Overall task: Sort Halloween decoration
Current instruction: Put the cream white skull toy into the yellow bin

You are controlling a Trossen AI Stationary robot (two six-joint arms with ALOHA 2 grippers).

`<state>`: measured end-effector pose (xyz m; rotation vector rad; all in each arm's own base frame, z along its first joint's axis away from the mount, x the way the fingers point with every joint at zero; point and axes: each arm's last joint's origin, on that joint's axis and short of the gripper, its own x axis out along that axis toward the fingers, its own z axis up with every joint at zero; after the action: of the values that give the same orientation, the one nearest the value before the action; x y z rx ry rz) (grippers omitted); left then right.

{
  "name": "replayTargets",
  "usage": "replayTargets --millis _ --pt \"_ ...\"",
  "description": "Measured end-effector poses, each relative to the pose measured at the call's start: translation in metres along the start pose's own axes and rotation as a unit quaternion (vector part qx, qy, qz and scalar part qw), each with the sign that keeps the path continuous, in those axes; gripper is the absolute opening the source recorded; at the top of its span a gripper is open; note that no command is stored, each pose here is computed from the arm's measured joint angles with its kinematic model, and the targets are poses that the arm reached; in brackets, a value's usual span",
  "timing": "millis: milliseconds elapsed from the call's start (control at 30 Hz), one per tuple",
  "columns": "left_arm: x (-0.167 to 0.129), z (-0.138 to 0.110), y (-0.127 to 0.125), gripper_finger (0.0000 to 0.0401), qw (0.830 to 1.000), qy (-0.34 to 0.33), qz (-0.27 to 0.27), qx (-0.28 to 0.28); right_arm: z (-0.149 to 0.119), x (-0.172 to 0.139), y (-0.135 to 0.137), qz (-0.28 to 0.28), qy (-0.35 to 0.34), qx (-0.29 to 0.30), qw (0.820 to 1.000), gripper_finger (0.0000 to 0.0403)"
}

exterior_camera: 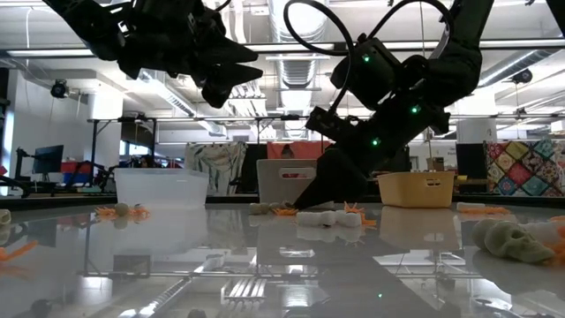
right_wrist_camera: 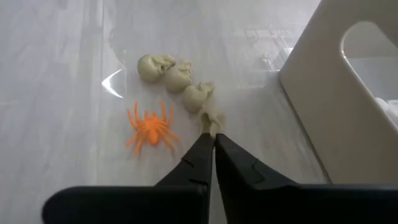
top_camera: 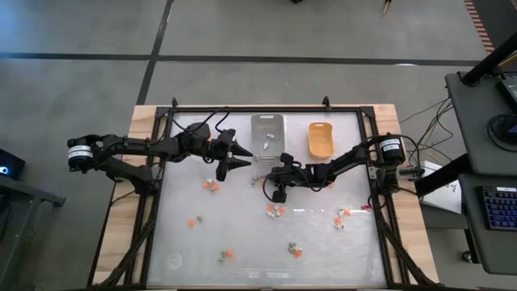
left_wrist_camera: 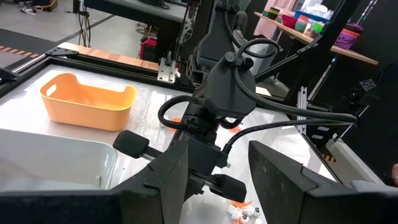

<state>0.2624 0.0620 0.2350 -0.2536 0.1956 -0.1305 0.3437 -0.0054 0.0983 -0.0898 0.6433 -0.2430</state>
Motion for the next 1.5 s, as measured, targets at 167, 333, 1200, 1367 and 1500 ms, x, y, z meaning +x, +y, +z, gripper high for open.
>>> replayTargets --millis 167,333,1200,1367,1500 --pt "0.000 0.000 0.000 0.0152 1.000 0.000 0.000 0.000 0.003 -0.003 -0.001 -0.002 -0.004 -0.004 1.000 0.0009" --pt "0.000 0.000 0.000 0.0152 1.000 0.000 0.000 0.000 0.006 -0.006 -0.001 -0.001 -0.001 -0.003 1.000 0.0009" --pt "0.000 0.000 0.000 0.0152 1.000 0.000 0.000 0.009 0.005 0.004 0.006 -0.011 -0.052 -0.019 0.998 0.0009" --pt "0.000 0.000 0.000 0.0152 1.000 0.000 0.000 0.009 0.004 0.004 0.006 -0.011 -0.046 -0.014 0.999 0.0022" --pt "0.000 0.000 0.000 0.0152 1.000 0.000 0.000 0.009 0.004 0.004 0.006 -0.013 -0.046 -0.007 0.999 0.0056"
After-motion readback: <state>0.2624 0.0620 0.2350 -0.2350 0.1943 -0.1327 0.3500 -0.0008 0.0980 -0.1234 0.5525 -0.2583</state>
